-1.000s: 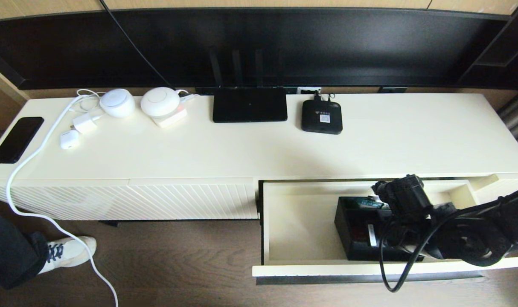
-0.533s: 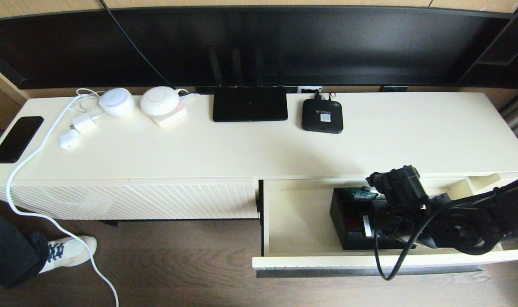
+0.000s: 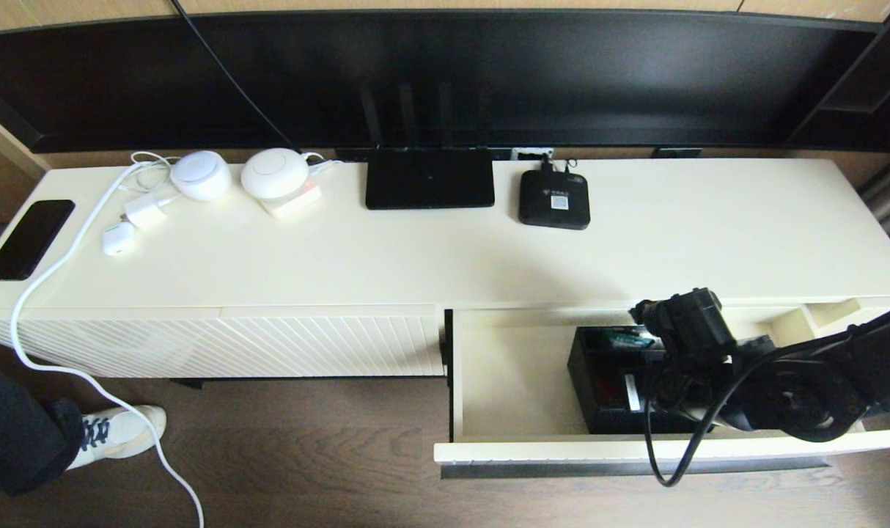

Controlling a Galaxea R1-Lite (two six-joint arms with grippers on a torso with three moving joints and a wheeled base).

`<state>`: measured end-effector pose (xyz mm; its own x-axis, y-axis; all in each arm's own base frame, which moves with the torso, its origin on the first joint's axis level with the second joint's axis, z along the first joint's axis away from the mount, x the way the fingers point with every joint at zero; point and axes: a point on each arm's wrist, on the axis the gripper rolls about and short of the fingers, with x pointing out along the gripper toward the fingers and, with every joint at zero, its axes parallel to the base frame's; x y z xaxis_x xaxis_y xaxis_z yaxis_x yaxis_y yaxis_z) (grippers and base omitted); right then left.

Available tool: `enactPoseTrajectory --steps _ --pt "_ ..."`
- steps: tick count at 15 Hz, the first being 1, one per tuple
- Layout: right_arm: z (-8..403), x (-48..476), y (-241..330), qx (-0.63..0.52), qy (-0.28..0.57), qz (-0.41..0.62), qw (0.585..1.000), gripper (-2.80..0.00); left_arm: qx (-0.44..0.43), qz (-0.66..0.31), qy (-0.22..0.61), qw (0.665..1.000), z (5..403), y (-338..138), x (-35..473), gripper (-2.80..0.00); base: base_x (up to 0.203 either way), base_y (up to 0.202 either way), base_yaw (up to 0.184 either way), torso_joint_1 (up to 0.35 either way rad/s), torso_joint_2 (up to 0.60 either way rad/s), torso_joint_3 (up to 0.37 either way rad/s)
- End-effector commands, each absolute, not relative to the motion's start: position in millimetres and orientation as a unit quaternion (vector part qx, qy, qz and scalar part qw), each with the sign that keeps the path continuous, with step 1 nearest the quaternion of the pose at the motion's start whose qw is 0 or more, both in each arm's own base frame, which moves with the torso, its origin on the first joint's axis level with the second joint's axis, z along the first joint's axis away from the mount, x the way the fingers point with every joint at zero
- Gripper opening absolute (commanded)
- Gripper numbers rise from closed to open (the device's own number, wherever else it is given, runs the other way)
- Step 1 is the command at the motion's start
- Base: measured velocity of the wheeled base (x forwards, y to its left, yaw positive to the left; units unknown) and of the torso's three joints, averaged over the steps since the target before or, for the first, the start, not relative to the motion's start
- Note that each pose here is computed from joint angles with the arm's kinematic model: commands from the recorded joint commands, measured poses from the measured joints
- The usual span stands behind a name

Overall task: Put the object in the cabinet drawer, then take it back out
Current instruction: Put the storage box in the drawer, then close the drawer

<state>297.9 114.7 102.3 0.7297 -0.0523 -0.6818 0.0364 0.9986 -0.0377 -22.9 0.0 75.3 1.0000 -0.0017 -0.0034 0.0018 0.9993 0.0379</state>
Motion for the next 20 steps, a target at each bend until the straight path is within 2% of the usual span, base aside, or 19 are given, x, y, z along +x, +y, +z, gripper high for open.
enactPoseTrajectory --steps 1,6,11,15,16,18,20 --pt "103.9 297.2 114.6 -0.01 0.364 -0.024 0.931 0.0 0.019 -0.001 0.003 1.0 75.0 0.0 -22.7 -2.8 0.0 0.0 0.0 0.0 0.0 0.0" --pt "110.5 288.6 111.5 -0.015 0.355 -0.019 0.935 0.0 0.019 -0.001 0.002 1.0 75.4 0.0 -22.8 -2.8 0.0 0.0 0.0 0.0 0.0 0.0" --pt "174.2 247.4 99.2 -0.027 0.285 0.009 0.958 0.0 0.019 -0.001 0.003 1.0 75.0 0.0 -22.7 -2.8 0.0 0.0 0.0 0.0 0.0 0.0" --pt "205.5 201.4 79.5 -0.067 0.294 0.019 0.953 0.0 0.019 -0.001 0.003 1.0 75.2 0.0 -22.7 -2.8 0.0 0.0 0.0 0.0 0.0 0.0" --pt "210.4 190.7 75.3 -0.074 0.303 0.02 0.95 -2.8 0.019 -0.001 0.002 1.0 75.5 0.0 -22.8 -2.8 0.0 0.0 0.0 0.0 0.0 0.0" --pt "212.9 167.5 69.9 -0.109 0.331 0.037 0.937 -2.8 0.019 -0.001 0.002 1.0 75.3 0.0 -22.9 -2.8 0.0 0.0 0.0 0.0 0.0 0.0" --pt "209.4 140.9 61.4 -0.192 0.367 0.076 0.907 -2.8 0.019 -0.001 0.003 1.0 75.1 0.0 -22.7 -2.8 0.0 0.0 0.0 0.0 0.0 0.0"
